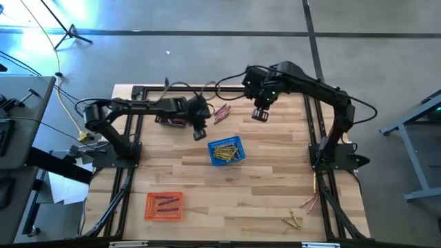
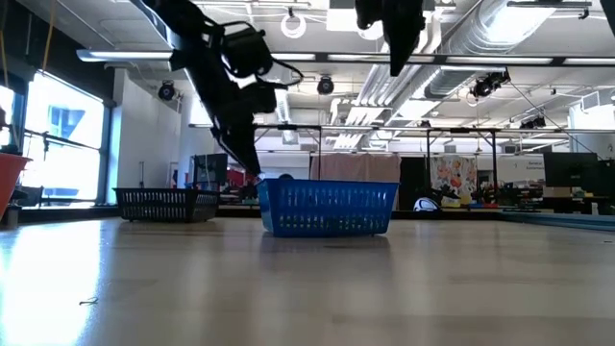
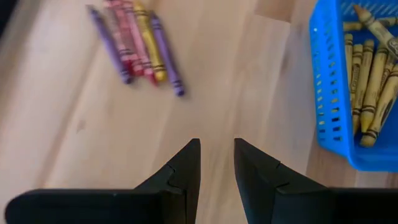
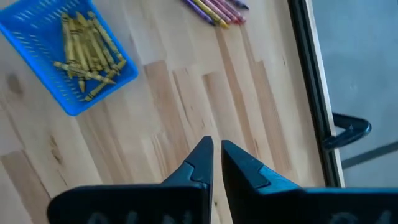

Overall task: Sort crayons
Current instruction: Put the violet crayon into the orange basket

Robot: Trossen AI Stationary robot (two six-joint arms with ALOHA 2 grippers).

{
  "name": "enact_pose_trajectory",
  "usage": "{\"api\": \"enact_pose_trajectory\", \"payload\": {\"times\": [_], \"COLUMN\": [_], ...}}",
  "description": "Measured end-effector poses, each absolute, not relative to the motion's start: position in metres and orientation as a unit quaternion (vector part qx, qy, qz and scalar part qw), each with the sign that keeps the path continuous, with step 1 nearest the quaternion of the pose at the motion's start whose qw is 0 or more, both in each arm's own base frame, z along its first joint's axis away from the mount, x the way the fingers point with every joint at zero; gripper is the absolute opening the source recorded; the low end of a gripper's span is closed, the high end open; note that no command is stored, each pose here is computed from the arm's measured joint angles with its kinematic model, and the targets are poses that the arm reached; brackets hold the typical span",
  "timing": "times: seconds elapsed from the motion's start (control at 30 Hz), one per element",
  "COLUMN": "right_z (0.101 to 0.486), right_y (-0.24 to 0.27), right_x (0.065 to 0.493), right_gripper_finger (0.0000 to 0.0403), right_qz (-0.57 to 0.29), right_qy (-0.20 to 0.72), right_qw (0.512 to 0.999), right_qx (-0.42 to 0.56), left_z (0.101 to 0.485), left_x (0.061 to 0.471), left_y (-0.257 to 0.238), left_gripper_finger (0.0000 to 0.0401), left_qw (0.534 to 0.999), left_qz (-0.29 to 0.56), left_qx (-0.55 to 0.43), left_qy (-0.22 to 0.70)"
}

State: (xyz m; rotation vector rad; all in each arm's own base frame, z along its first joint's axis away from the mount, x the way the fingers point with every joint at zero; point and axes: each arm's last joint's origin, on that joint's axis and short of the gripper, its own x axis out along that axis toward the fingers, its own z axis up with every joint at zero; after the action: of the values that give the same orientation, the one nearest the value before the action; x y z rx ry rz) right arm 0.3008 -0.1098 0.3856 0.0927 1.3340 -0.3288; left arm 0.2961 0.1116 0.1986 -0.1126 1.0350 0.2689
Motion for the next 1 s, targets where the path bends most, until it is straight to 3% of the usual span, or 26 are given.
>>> {"api": "enact_pose_trajectory", "payload": {"times": [0.23,0.57,1.0], "right_z": [0.369,0.295,0.245], "right_y": [-0.111,-0.108,-0.092], "right_x": [0.305,0.275,0.244], "right_gripper_finger": [0.0016,0.0016,0.0016], "right_qz": [-0.194,-0.175,-0.168], "right_qy": [0.648,0.747,0.7], "right_qw": [0.736,0.642,0.687], "right_qx": [-0.004,-0.003,0.097], "left_z": [0.175,0.159,0.145], "left_x": [0.321,0.332,0.336], "left_y": [0.1,0.103,0.115], "left_gripper_finger": [0.0085,0.0085,0.0085], "left_qw": [0.872,0.854,0.861], "left_qz": [0.078,0.161,0.17], "left_qx": [0.024,0.08,0.042], "left_qy": [0.483,0.488,0.478]}}
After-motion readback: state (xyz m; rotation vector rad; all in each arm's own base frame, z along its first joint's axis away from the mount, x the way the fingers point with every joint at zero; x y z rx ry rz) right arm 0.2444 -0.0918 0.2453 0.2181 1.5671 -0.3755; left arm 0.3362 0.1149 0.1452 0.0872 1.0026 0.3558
